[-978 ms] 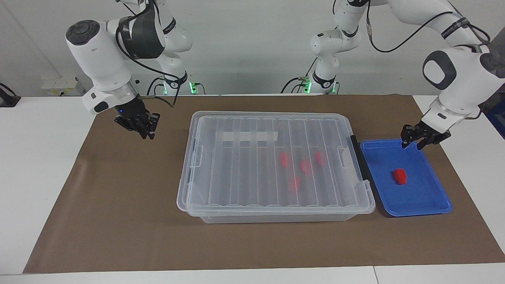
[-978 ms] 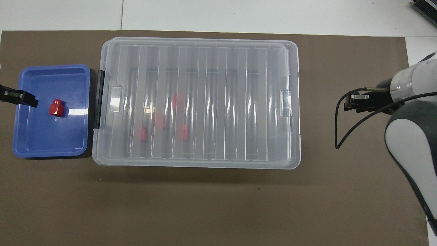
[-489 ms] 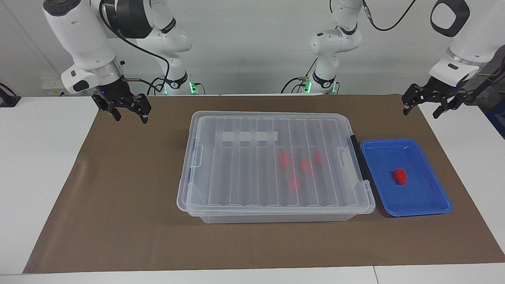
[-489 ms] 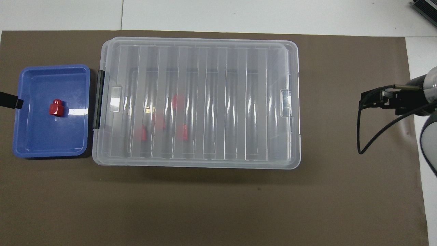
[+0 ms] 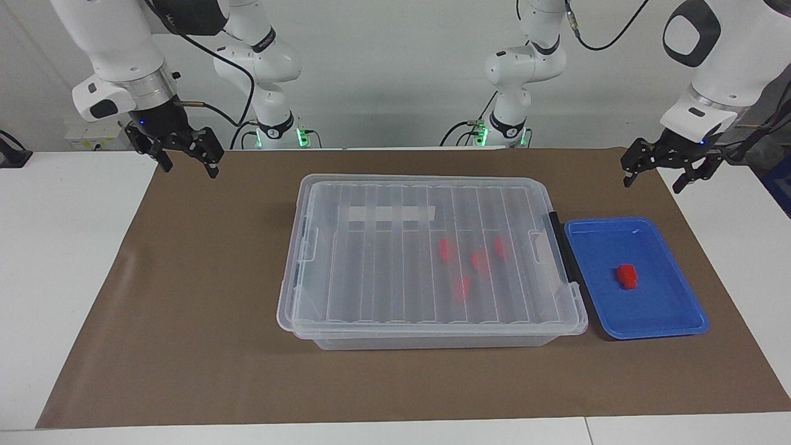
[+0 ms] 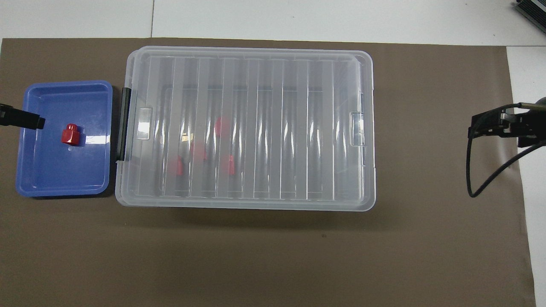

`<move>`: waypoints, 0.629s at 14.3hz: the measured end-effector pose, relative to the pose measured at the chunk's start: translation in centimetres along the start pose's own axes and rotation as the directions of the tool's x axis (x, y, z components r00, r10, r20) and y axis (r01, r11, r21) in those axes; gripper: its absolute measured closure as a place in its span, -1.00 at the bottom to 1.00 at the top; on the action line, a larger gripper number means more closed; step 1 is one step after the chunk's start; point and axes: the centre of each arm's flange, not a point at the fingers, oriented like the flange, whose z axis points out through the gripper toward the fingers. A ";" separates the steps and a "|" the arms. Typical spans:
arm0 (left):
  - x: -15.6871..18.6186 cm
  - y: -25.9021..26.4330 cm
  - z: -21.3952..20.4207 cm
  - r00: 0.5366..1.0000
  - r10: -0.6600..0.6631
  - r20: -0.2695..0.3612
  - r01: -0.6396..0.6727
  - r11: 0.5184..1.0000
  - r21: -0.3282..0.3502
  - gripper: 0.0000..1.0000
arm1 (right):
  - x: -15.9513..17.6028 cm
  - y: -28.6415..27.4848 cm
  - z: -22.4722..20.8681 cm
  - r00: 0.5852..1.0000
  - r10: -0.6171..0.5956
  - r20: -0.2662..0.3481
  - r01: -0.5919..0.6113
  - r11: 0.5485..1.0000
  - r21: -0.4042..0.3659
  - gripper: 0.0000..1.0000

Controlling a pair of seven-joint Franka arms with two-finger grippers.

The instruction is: Place red block in blue tray from box

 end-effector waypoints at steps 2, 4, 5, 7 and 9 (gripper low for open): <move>0.3 1.4 -0.1 0.999 -0.042 -0.003 0.042 0.999 -0.021 -1.00 | -0.2 0.0 -0.1 1.000 -0.004 0.007 0.004 1.000 -0.016 -0.96; 0.5 2.8 0.1 0.999 -0.039 0.010 0.040 0.999 -0.027 -1.00 | -0.4 0.0 -0.3 1.000 -0.004 0.006 0.004 1.000 -0.018 -0.96; 0.6 3.2 0.1 0.999 -0.038 0.017 0.039 0.999 -0.029 -1.00 | -0.4 -0.1 -0.3 1.000 -0.006 0.005 0.006 1.000 -0.018 -0.96; 0.4 3.2 0.1 0.999 -0.041 0.028 0.042 0.999 -0.031 -1.00 | -0.5 -0.5 -0.3 1.000 -0.015 0.006 0.015 1.000 -0.018 -0.97; 0.1 2.9 -0.1 0.998 -0.046 0.044 0.048 0.998 -0.031 -1.00 | -0.7 -1.1 -0.4 0.999 -0.034 0.006 0.034 0.999 -0.018 -0.97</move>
